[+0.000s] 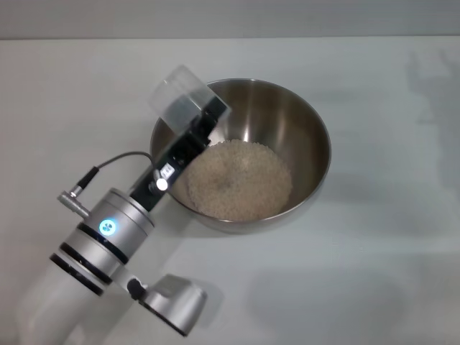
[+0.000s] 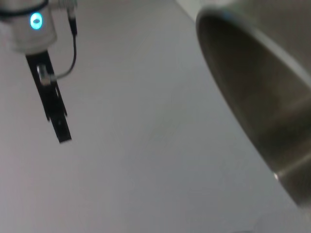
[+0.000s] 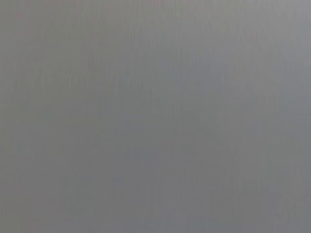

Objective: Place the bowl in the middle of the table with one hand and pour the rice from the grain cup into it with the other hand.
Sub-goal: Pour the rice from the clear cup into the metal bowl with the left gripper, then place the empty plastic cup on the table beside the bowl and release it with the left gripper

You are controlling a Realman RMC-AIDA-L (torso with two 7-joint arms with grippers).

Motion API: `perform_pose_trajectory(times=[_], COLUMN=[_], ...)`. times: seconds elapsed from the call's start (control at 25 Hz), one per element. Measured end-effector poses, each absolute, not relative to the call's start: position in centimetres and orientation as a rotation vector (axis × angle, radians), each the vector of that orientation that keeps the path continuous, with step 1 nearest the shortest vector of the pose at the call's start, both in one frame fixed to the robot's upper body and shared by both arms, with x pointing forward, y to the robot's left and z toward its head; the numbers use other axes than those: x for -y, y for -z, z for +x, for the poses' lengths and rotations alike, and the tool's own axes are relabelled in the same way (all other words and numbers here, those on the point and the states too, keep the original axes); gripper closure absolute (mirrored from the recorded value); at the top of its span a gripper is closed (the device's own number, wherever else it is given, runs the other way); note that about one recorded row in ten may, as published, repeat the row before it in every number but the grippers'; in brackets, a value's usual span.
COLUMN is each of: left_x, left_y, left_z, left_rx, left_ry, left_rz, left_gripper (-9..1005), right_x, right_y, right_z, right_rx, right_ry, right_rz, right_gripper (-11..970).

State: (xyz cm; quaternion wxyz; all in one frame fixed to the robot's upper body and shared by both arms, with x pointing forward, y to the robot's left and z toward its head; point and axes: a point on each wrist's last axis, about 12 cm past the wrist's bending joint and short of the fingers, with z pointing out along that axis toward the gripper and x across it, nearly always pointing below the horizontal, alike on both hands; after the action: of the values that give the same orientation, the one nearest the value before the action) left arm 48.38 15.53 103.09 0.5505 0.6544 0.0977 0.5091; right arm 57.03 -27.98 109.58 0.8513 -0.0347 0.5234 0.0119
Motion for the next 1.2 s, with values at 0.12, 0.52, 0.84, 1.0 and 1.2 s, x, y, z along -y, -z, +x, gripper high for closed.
perform_pose_trajectory(times=[0.12, 0.52, 0.84, 1.0, 1.2], left_x=[-15.4, -15.6, -16.0, -16.1, -17.1], left_y=[-103.3, -103.3, -103.4, -104.6, -105.5], left_z=[48.4, 48.3, 48.0, 48.3, 49.0], left_rx=[-0.235, -0.285, -0.344, -0.565, -0.872], left_ry=[-1.217, -1.198, -1.171, -1.033, -0.799], left_rz=[1.531, 1.524, 1.479, 1.297, 1.022], left_gripper=[972, 972, 972, 972, 971], right_x=[28.1, 28.0, 28.0, 28.0, 28.0], right_y=[-109.5, -109.5, -109.4, -109.5, -109.4], right_z=[57.0, 57.0, 56.9, 56.9, 56.8], right_rx=[-1.105, -1.105, -1.104, -1.102, -1.102], right_ry=[-0.023, -0.022, -0.023, -0.024, -0.024], right_rz=[-0.074, -0.075, -0.072, -0.072, -0.072], right_gripper=[436, 436, 436, 436, 436])
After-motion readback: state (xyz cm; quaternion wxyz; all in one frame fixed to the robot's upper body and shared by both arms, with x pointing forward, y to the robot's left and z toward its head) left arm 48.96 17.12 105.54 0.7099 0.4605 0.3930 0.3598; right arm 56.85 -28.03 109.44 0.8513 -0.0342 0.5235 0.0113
